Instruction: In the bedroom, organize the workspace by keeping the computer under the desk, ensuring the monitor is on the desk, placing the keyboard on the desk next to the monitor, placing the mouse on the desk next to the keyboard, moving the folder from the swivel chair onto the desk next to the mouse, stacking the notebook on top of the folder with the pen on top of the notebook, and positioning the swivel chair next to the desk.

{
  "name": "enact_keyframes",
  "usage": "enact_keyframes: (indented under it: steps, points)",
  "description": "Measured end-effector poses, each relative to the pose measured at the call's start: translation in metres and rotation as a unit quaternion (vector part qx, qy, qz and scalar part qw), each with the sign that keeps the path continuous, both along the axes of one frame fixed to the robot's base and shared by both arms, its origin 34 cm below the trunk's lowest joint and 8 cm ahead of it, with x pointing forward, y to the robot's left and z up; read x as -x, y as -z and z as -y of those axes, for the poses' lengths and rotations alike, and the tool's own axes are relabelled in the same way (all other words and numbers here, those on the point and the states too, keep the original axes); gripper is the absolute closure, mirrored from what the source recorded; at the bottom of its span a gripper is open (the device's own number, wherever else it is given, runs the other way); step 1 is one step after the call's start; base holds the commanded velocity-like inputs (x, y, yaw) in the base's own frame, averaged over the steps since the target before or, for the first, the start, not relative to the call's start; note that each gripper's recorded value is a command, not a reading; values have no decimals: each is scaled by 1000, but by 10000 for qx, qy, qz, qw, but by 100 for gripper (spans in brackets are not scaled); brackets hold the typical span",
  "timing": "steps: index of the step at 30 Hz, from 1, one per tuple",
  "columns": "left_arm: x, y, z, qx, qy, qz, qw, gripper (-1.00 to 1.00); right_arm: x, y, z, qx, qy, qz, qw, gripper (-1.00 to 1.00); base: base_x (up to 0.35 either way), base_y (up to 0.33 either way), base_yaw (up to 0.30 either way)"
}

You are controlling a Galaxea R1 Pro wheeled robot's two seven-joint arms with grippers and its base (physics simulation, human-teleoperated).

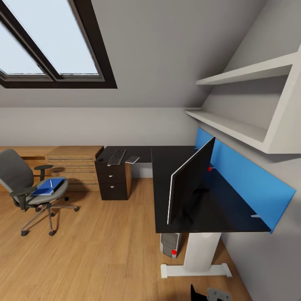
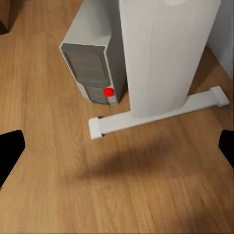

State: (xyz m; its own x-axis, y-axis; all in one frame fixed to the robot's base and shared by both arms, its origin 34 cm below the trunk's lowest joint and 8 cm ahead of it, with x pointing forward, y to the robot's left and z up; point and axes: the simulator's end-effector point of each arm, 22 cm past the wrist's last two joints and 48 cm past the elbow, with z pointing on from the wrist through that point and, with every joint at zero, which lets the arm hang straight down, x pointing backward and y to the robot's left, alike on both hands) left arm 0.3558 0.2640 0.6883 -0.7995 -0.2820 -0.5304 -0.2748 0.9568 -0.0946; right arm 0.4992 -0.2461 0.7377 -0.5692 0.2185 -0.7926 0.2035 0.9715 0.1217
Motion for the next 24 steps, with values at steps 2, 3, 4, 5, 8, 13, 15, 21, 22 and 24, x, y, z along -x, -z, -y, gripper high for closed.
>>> enact_keyframes:
  steps: [2, 3, 4, 5, 8, 13, 15, 21, 22, 24]
  points:
    - [0, 0, 0, -1, 7, 2, 10000, -100, -6, -9, 4, 61, 36, 250, 9997, -100, 0, 0, 0]
    - [0, 0, 0, -1, 8, 2, 10000, -100, -8, -12, 5, 81, 54, 331, 9994, -100, 0, 0, 0]
    - [0, 0, 0, -2, 9, 1, 10000, -100, -10, -15, 7, 102, 74, 406, 9991, -100, 0, 0, 0]
    - [0, 0, 0, -3, 10, 1, 10000, -100, -13, -18, 9, 123, 94, 482, 9987, -100, 0, 0, 0]
    - [0, 0, 0, 0, 13, 1, 10000, -100, -24, -30, 19, 198, 154, 731, 9970, -100, 0, 0, 0]
    - [0, 0, 1, 3, 18, 1, 10000, -100, -59, -65, 34, 307, 289, 1305, 9906, -100, 0, 0, 0]
    - [0, 0, 1, 4, 20, -3, 10000, -100, -73, -80, 42, 358, 389, 1527, 9869, -100, 0, 0, 0]
    - [1, 0, 1, 8, 20, -9, 10000, -100, -118, -133, 69, 499, 780, 2024, 9749, -100, 0, 0, 0]
    - [0, 0, 1, 9, 18, -7, 10000, -100, -125, -140, 71, 499, 814, 2060, 9739, -100, 0, 0, 0]
    - [0, 0, 1, 4, 13, 5, 10000, -100, -138, -155, 74, 487, 851, 2100, 9728, -100, 0, 0, 0]
